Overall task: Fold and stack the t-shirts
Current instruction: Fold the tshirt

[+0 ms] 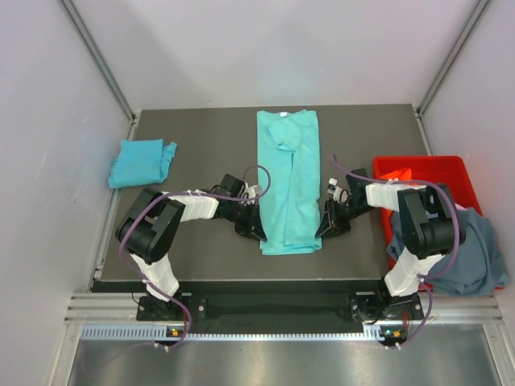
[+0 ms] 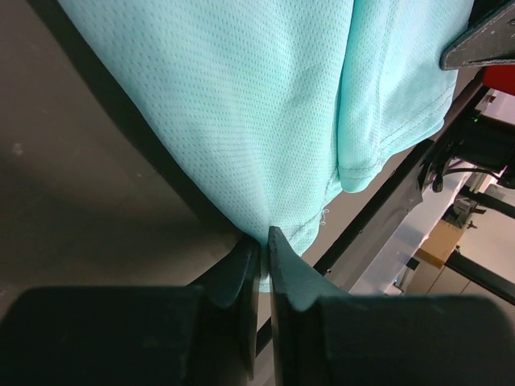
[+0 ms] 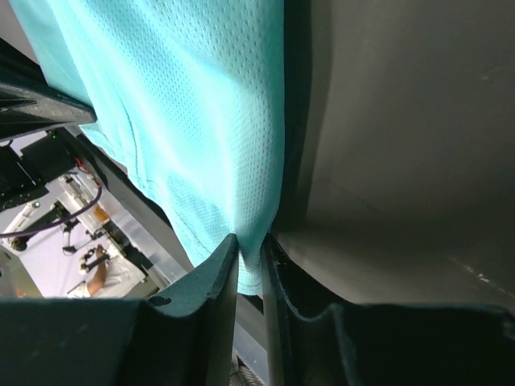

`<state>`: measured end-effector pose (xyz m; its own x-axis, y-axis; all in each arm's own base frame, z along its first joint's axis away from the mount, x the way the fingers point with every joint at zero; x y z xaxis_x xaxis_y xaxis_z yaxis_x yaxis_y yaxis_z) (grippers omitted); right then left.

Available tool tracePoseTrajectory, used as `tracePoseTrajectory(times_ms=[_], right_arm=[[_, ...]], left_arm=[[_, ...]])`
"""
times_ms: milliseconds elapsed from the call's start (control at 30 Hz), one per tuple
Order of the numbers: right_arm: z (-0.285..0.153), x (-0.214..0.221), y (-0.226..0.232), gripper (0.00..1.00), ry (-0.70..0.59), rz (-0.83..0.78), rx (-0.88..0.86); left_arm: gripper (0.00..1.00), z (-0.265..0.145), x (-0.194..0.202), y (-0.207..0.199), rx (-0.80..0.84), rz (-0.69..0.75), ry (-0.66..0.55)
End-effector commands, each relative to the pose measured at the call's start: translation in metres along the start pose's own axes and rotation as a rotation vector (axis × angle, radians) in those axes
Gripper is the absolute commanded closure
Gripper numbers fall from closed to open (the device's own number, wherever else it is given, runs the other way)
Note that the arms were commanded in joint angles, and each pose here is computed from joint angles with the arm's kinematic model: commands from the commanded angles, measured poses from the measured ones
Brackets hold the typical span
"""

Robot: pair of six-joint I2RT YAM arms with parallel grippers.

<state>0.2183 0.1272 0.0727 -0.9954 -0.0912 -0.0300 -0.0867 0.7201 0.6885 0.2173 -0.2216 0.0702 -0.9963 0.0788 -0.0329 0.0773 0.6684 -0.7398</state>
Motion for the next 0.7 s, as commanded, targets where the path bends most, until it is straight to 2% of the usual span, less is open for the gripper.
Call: tracePoseTrajectory(times_ms=[0,67,133,300,467,667], right_arm=[[0.001,-0.010,0.008,0.82,-0.016,-0.054,-0.025],[0.002,-0.010,0.011,0.84,-0.013,-0.063,-0.037],[0.002,-0.010,0.012,0.77,-0.014,-0.060,-0.031],[0.001,-0.010,0.012,0.69,-0.025,-0.063,-0.033],[0.005,-0.007,0.014,0.70,-0.004,-0.061,-0.043],[0.013,-0.003,0.024,0.74,0.028,-0.098,-0.064]], left_arm=[[0.88,-0.003,-0.001,-0.007,0.031,0.046,-0.015],[0.89,-0.004,-0.001,-0.008,0.032,0.053,-0.022],[0.89,-0.005,-0.001,-0.009,0.032,0.053,-0.025],[0.85,-0.006,-0.002,-0.008,0.022,0.055,-0.032],[0.78,-0.007,0.002,-0.009,0.023,0.046,-0.019],[0.80,-0.005,0.010,-0.007,0.023,0.049,-0.010]])
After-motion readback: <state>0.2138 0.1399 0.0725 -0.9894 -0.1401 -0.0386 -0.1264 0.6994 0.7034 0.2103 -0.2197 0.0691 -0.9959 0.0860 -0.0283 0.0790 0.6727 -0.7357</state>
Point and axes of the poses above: each gripper's point midway between its finger pads, its own z axis out along the fingers, its own y axis along the line the jaws close on, x = y × z, the point moved 7 cm from there along -z, back along the fingers, and after that the axes turned 6 degrees about -z, right-handed, at the moved point
